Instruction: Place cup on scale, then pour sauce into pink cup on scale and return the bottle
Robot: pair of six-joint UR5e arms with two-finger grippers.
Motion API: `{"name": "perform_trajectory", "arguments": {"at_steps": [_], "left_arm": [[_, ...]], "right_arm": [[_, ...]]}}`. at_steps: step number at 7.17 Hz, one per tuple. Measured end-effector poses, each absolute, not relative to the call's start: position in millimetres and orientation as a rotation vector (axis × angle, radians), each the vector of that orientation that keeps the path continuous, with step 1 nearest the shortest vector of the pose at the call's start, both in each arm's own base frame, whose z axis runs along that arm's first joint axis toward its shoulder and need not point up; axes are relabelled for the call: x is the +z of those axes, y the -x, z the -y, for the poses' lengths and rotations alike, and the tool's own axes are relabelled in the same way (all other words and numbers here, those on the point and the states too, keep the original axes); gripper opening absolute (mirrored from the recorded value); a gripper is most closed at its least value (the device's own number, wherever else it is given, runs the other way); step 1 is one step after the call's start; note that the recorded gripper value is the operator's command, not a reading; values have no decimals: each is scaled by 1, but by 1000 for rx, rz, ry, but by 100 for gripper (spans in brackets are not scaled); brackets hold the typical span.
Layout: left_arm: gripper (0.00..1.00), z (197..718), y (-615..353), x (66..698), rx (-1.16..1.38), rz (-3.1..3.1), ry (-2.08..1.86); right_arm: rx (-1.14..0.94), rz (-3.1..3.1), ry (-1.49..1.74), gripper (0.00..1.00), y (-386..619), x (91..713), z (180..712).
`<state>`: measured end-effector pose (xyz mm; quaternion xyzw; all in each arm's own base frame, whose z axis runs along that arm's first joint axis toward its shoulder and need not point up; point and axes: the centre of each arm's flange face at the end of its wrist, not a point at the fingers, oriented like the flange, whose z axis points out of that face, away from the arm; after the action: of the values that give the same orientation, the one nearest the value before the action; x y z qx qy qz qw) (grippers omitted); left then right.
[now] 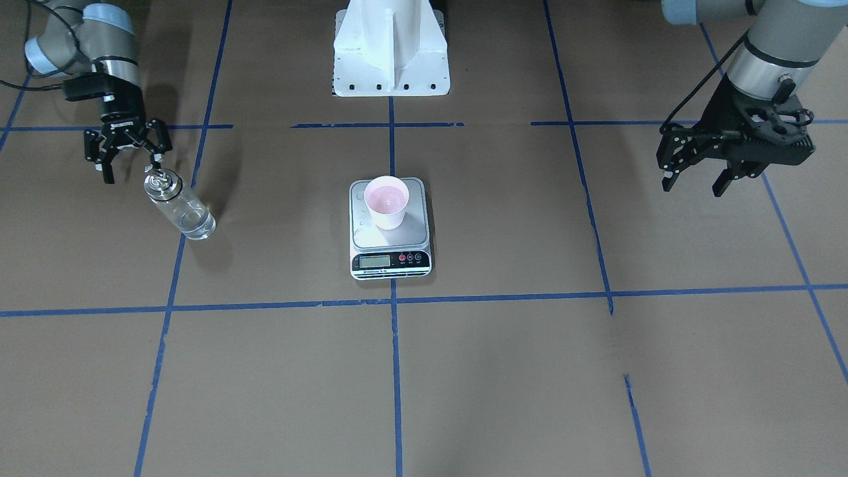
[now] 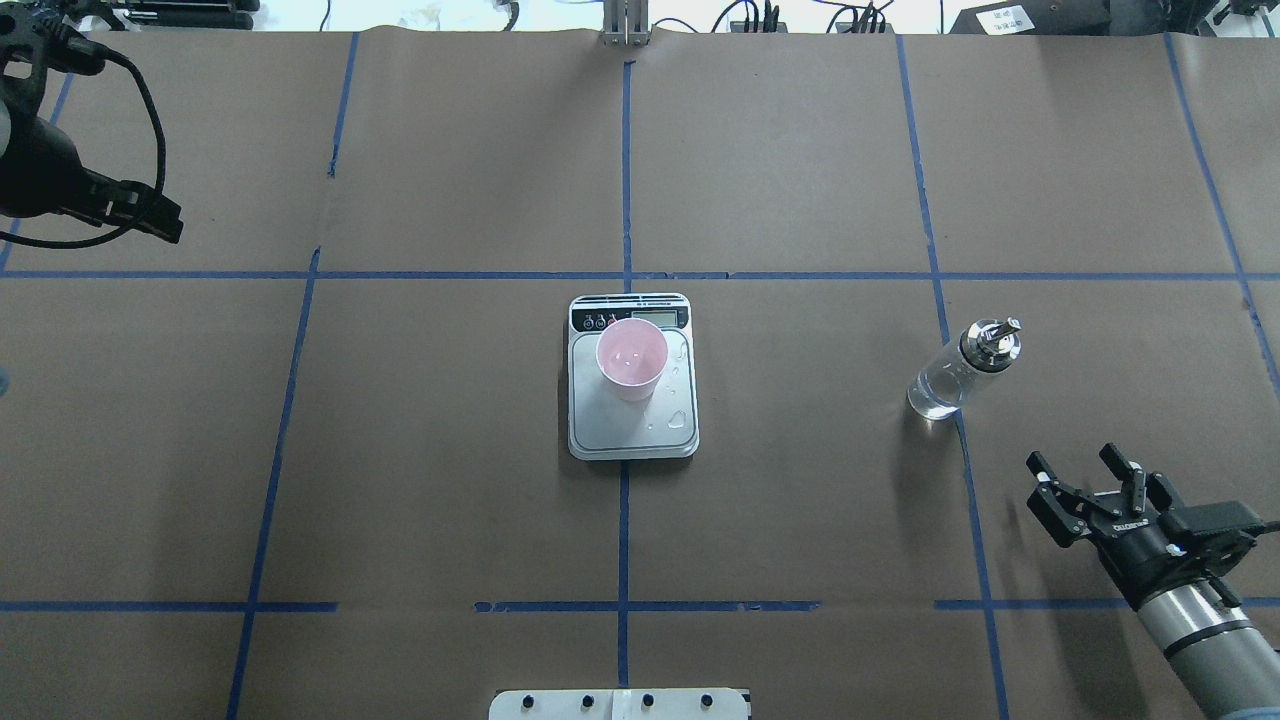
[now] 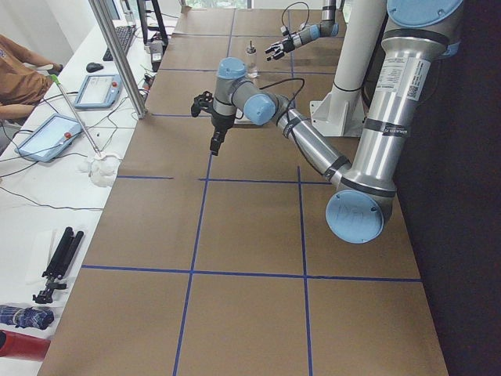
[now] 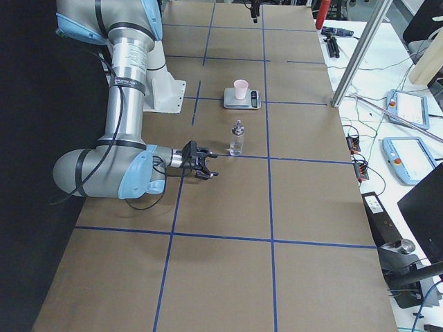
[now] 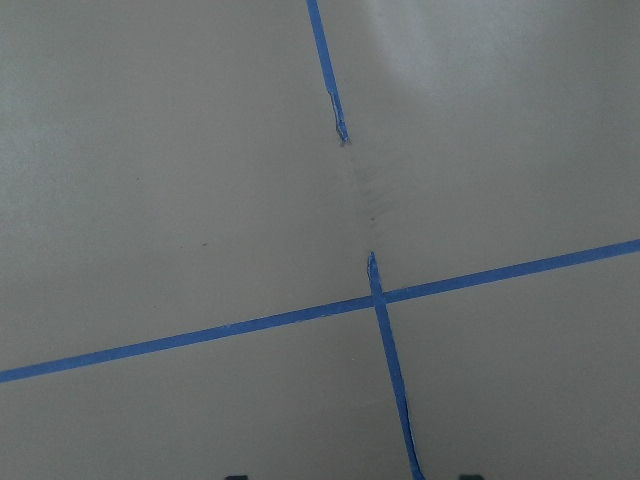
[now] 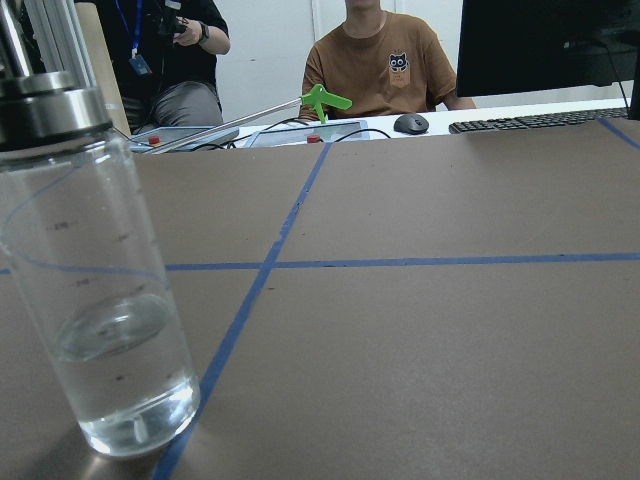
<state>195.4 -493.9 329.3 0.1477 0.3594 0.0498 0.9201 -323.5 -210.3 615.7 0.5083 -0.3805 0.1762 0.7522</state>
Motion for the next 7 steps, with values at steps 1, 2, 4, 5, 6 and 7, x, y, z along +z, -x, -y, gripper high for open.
{"name": "perform_trajectory", "arguments": {"at_steps": [1,2,4,5,6,7], "left_arm": [[76,494,-197,330,103,-738,-301],[76,494,-197,331,104,-737,-299],[76,494,-198,332,107,-736,-297],[76,494,-198,333,110,-736,-297],[75,495,-199,336,121,-732,-297],[75,498,-200,343,150,-721,-299]], "right_arm": [[345,845,-1101,100,311,618,214],[309,848,-1080,100,299,619,226],[237,817,-1021,100,273,623,273],[211,796,-987,100,256,630,301],[180,776,-942,100,239,635,336],[133,756,-870,100,218,633,382]]}}
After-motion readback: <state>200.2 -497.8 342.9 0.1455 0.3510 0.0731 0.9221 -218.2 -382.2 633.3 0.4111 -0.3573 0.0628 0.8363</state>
